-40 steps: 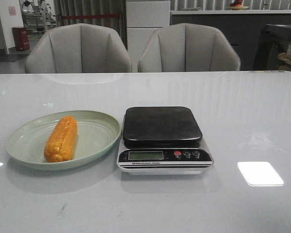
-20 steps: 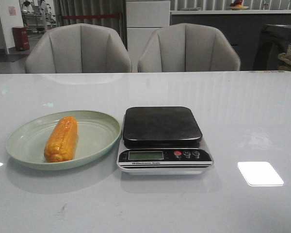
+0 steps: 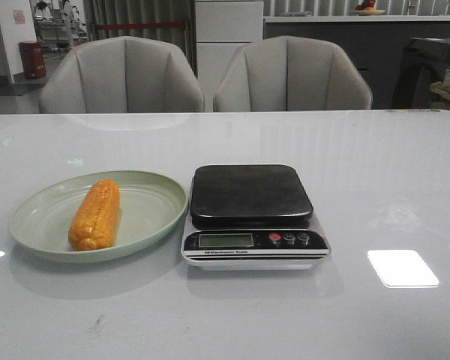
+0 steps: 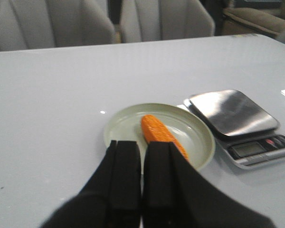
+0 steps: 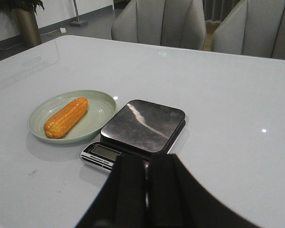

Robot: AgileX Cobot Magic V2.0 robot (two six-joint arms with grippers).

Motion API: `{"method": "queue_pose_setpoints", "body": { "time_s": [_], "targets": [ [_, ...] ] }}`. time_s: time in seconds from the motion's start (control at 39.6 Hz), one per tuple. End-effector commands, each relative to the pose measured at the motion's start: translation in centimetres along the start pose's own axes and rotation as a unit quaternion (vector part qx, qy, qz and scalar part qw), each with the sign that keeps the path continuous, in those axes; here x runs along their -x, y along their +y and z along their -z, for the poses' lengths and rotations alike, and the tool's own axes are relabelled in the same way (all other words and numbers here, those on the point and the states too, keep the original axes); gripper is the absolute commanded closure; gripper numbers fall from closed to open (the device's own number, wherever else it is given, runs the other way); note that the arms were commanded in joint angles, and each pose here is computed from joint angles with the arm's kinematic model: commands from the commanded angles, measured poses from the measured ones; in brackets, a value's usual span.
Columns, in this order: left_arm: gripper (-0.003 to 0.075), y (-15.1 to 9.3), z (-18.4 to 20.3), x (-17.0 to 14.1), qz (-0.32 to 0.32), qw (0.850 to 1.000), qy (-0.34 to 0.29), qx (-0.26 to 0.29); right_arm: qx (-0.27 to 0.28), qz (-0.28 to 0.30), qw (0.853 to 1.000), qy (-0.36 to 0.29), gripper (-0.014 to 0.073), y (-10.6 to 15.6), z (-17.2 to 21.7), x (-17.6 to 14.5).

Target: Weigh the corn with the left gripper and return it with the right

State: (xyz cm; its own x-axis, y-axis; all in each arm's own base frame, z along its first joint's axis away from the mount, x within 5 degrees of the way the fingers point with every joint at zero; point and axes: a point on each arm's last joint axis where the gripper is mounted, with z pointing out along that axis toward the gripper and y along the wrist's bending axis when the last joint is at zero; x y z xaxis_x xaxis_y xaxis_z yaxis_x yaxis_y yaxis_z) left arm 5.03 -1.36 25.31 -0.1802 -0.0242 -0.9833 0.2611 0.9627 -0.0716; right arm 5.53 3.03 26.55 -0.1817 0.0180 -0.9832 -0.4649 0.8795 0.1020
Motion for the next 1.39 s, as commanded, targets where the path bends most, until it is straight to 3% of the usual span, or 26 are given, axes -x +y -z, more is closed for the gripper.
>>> {"method": "queue_pose_setpoints", "body": {
  "time_s": [0.0, 0.2, 0.38, 1.36],
  "targets": [
    [0.0607, 0.4, 0.0, 0.4, 0.007, 0.996, -0.083, 0.035, 0.002, 0.009, 0.999, -0.053, 0.0429, 0.1, 0.2, 1.6],
    [0.0607, 1.3, -0.4, -3.5, 0.010, 0.990, -0.099, 0.101, 0.002, 0.009, 0.999, -0.053, 0.0429, 0.1, 0.2, 1.6],
    [0.0607, 1.6, -1.2, -5.5, 0.011, 0.990, -0.091, 0.107, 0.001, 0.009, 0.999, -0.052, 0.0429, 0.1, 0.2, 1.6],
    [0.0607, 1.6, -1.2, -5.3, 0.009, 0.989, -0.107, 0.104, 0.001, 0.009, 0.999, -0.052, 0.0429, 0.1, 0.2, 1.6]
  ]
}}
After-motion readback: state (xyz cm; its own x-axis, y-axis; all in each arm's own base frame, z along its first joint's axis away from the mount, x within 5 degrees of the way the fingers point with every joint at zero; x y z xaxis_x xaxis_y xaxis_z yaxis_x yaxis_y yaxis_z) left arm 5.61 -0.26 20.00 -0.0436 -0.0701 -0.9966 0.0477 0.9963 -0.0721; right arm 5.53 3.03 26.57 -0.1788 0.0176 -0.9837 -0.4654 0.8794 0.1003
